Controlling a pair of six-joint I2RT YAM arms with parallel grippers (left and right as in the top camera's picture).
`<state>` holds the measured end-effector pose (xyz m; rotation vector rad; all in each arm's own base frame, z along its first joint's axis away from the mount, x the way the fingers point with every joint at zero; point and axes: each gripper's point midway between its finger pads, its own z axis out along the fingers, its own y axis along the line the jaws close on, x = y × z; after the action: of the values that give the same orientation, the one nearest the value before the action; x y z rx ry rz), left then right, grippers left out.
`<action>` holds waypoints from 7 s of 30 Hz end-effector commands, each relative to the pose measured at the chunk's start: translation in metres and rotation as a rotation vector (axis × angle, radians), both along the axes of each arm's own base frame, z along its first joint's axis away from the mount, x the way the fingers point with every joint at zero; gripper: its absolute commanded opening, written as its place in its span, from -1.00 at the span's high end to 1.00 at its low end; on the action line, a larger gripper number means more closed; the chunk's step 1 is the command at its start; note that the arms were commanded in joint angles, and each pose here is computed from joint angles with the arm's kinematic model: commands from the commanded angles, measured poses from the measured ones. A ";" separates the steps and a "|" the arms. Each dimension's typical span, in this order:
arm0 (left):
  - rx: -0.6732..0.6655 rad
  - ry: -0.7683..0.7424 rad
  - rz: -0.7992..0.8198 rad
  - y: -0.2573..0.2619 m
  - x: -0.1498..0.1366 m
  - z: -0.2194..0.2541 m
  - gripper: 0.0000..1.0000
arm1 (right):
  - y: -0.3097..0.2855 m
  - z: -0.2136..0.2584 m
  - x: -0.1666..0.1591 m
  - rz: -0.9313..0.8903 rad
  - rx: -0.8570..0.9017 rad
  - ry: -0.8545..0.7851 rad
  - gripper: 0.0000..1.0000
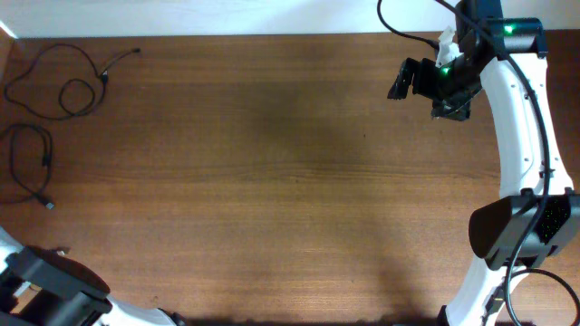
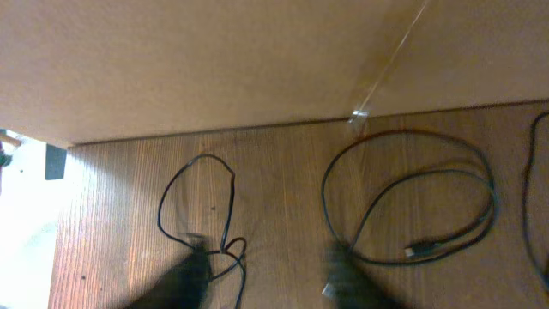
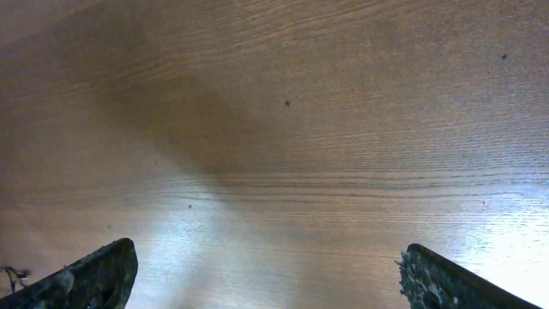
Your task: Untangle cables
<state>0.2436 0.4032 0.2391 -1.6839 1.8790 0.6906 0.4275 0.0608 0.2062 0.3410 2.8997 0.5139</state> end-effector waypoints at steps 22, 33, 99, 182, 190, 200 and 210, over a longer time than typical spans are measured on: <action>-0.416 0.203 -0.074 0.033 -0.017 -0.226 1.00 | 0.003 -0.003 0.000 0.003 -0.007 0.009 -0.97; -0.376 0.106 -0.040 0.022 -0.017 -0.158 1.00 | 0.003 -0.003 -0.002 0.003 -0.008 0.017 -0.97; -0.441 0.099 -1.643 -0.514 0.087 0.035 -0.98 | -0.005 0.084 -0.217 0.165 -0.092 -0.102 -0.97; -0.441 0.099 -1.643 -0.514 0.087 0.035 -0.98 | -0.038 -0.047 -0.183 0.055 -0.340 -1.338 -0.97; -0.441 0.099 -1.643 -0.514 0.087 0.035 -0.98 | -0.038 -0.047 -0.183 0.096 -0.392 -1.345 -0.97; -0.441 0.099 -1.643 -0.514 0.087 0.035 -0.98 | -0.038 -0.050 -0.183 0.098 -0.390 -1.334 -0.97; -0.441 0.099 -1.643 -0.514 0.087 0.035 -0.98 | -0.037 -0.051 -0.183 0.101 -0.381 -1.331 -0.97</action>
<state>0.3307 -0.1113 0.2727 0.1341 2.7080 -0.3705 0.2449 0.0228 0.1598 -0.1739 1.6302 0.0763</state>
